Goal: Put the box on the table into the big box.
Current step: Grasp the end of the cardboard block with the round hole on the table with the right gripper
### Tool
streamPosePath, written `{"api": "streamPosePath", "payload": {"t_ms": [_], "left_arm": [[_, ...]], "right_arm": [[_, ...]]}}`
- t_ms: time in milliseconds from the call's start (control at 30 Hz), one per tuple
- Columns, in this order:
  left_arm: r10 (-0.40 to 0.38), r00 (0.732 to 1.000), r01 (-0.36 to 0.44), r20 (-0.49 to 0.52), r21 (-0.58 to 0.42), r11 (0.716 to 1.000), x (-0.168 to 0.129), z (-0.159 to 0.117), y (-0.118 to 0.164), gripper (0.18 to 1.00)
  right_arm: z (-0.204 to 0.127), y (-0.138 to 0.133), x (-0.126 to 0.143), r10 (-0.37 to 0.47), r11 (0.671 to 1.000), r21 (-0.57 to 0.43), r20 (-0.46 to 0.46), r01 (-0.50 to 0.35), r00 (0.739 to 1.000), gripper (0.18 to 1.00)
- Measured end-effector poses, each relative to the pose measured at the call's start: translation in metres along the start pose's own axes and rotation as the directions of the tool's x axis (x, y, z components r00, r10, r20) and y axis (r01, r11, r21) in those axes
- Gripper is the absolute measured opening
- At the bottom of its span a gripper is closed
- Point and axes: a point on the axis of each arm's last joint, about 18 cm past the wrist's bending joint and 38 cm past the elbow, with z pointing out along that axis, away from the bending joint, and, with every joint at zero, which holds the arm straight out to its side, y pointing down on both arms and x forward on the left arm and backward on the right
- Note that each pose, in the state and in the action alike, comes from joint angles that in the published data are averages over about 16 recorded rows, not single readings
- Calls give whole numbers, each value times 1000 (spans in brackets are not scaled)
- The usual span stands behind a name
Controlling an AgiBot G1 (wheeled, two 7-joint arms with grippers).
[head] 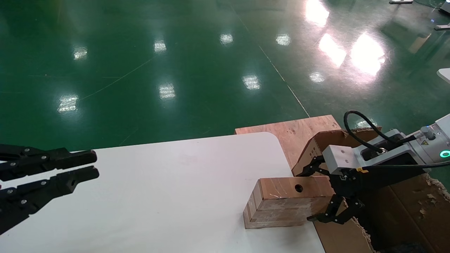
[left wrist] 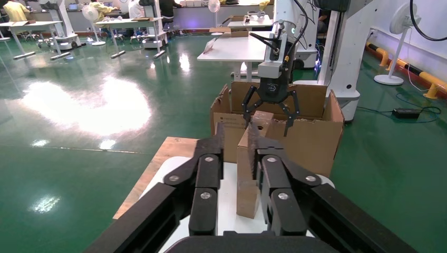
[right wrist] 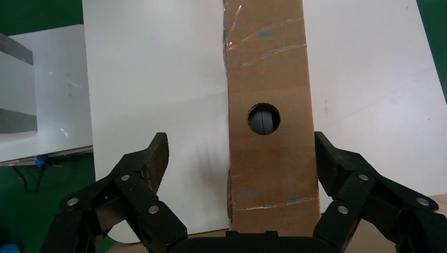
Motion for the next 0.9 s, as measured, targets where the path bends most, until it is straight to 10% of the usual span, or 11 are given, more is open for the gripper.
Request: {"api": "streamPosePath", "payload": {"t_ms": [900], "left_arm": [[0,1000,0,0,0,1000,0,0,0,791]], "right_arm": [[1,0,-1,0,1000,0,2,0,1000,539]]}}
